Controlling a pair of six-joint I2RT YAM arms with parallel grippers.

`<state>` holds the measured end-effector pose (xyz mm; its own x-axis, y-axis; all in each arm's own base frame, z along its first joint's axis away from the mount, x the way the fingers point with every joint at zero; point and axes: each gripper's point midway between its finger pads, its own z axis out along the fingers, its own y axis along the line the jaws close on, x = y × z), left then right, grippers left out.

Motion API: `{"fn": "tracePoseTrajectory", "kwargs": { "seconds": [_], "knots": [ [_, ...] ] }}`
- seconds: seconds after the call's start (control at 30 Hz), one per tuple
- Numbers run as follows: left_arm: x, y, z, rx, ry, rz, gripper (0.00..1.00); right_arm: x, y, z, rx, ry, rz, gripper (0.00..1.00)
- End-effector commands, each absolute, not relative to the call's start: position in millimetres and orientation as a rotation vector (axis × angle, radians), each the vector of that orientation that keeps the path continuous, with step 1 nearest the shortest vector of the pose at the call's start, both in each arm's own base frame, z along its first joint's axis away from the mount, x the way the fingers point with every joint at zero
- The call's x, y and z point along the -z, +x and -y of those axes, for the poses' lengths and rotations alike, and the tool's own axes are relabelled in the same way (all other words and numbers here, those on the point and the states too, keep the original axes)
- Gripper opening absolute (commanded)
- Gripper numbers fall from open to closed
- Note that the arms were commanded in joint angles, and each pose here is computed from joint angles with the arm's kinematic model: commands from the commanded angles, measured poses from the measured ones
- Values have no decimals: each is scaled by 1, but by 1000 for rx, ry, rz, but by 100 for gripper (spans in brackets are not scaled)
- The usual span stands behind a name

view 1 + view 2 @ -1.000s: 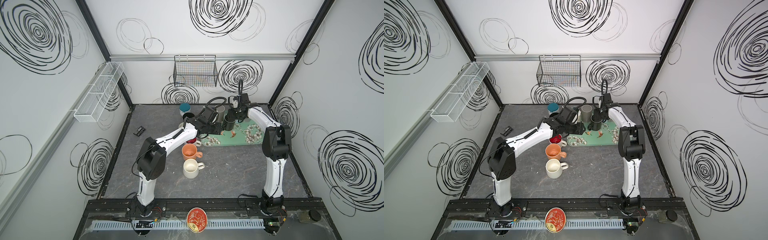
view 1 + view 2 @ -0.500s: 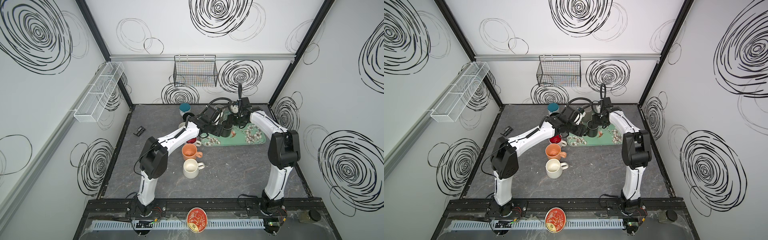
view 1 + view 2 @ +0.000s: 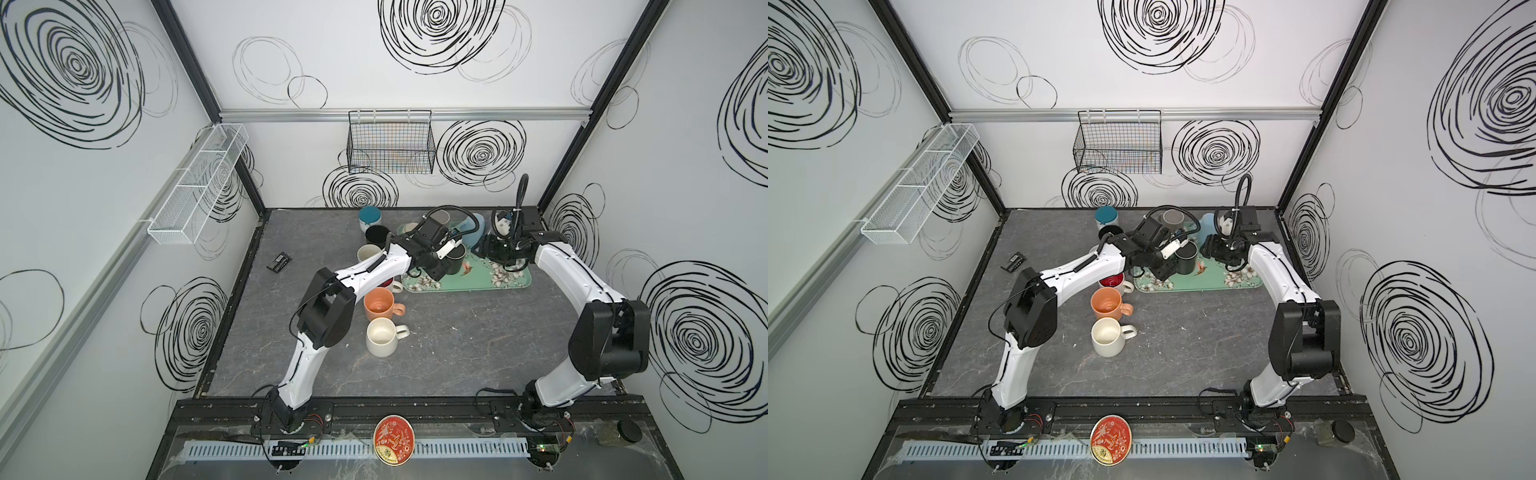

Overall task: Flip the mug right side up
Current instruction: 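Lower both grippers around the upside-down black mug on the tray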

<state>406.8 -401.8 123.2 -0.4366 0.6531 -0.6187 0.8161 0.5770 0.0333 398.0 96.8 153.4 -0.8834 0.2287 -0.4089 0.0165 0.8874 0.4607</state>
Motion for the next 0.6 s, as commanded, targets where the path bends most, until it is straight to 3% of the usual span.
{"fn": "tracePoseTrajectory", "kwargs": {
  "seconds": [0.0,0.57],
  "knots": [
    [-128,418,409,330,1156,-2180,66,-157,390,-101,-727,228,-2565,62],
    [-90,437,421,366,1078,-2249,44,-152,388,-115,-872,277,-2558,60]
  ]
}}
